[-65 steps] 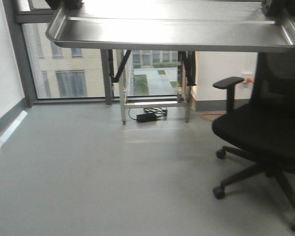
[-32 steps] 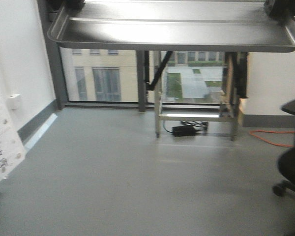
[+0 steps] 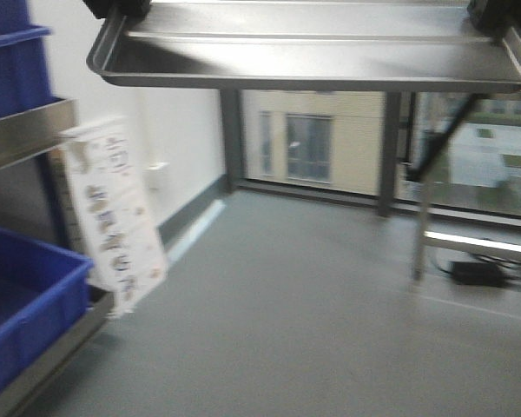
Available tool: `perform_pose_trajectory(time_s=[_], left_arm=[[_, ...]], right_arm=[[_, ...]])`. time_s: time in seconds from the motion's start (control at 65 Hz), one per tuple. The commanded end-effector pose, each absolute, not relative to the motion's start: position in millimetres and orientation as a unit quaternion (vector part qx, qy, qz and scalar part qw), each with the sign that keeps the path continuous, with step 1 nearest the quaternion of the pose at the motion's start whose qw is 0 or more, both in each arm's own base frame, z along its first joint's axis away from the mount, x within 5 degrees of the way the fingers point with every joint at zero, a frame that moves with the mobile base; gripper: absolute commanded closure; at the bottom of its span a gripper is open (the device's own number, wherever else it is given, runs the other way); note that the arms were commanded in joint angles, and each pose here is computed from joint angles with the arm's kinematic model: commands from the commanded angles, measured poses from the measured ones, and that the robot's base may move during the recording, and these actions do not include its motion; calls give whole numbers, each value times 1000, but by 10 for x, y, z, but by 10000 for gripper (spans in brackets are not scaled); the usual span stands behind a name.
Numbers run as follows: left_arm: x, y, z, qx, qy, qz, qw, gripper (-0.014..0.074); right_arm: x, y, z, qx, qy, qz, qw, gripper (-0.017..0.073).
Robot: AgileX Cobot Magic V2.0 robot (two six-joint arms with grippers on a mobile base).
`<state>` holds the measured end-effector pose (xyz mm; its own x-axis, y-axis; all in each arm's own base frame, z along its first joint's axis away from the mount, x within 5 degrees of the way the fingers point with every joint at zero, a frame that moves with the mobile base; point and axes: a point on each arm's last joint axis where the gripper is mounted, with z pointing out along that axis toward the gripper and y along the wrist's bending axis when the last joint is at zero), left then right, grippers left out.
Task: Grab silver tray and place in blue box
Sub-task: 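Carry the tray with both grippers up to the blue bin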
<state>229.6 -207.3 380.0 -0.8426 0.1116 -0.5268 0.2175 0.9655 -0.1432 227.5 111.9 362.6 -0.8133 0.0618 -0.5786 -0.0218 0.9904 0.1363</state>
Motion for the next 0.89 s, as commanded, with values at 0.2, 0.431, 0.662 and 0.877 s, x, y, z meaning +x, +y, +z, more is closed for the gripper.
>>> perform_pose_trajectory(time_s=[0.2,0.431,0.662,0.877], left_arm=[[2254,-1953,3997,88,945,-87,302,690],[2254,-1953,3997,88,945,-87,302,690],[2254,-1953,3997,88,945,-87,302,690],[2254,-1953,3997,88,945,-87,302,690]], right_arm=[[2261,1012,3810,3,934,47,355,503],[2261,1012,3810,3,934,47,355,503],[2261,1012,3810,3,934,47,355,503],[2261,1012,3810,3,934,47,355,503]])
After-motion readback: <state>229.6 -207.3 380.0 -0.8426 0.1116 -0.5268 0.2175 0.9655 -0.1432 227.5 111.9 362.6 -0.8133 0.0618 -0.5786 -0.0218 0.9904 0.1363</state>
